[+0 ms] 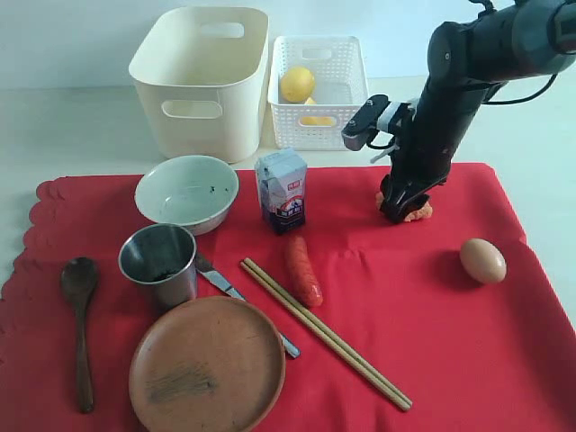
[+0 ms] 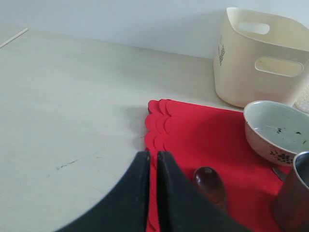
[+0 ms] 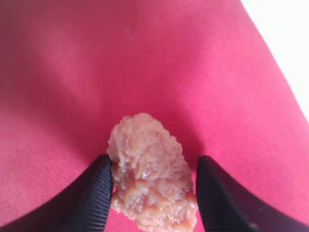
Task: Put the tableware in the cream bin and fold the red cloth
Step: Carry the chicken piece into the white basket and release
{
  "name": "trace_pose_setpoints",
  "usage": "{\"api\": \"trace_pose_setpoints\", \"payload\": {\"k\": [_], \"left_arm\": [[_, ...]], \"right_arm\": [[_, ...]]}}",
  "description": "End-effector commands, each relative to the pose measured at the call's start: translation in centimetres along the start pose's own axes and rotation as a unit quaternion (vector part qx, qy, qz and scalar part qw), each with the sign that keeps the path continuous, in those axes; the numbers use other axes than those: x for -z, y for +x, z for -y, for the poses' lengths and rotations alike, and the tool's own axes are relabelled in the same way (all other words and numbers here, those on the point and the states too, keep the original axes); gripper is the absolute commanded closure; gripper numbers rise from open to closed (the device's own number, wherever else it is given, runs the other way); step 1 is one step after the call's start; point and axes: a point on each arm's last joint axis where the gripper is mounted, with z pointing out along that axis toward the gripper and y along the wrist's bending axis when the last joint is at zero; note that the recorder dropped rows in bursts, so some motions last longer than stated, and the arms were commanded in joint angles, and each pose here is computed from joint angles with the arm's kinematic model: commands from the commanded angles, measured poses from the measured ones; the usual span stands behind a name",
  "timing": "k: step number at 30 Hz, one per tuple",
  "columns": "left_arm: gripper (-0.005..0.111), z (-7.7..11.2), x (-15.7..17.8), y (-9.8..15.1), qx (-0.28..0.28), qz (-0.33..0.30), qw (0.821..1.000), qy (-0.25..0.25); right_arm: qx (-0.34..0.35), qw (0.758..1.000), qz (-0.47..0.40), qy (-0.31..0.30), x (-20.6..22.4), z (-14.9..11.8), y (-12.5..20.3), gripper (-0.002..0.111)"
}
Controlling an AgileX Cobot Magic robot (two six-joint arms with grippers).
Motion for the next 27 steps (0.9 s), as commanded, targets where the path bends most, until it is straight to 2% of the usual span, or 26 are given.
{"api": "trace_pose_setpoints", "payload": {"k": [1,10,17,27], "left_arm": [[0.099,0.0,0.0,0.0,-0.001,0.004,1.0,-0.001],[0.099,0.0,0.0,0.0,-0.001,0.004,1.0,-0.001],[0.099,0.0,0.0,0.0,-0.001,0.004,1.0,-0.001],[0.099,0.0,0.0,0.0,-0.001,0.004,1.0,-0.001]], "right_arm": [[0.012,1.0,0.015,0.019,1.2,0.4,-0.2,0.108],[-0.02,0.994,0.104,0.041,5.6,0.1,-1.3,0.108],[-0.056,0.973,0.217,0.051,9.2,-0.1,-2.7,0.108],[-0.081,0.947,0.29,0.11,10.5,0.9,-3.6,0.108]]}}
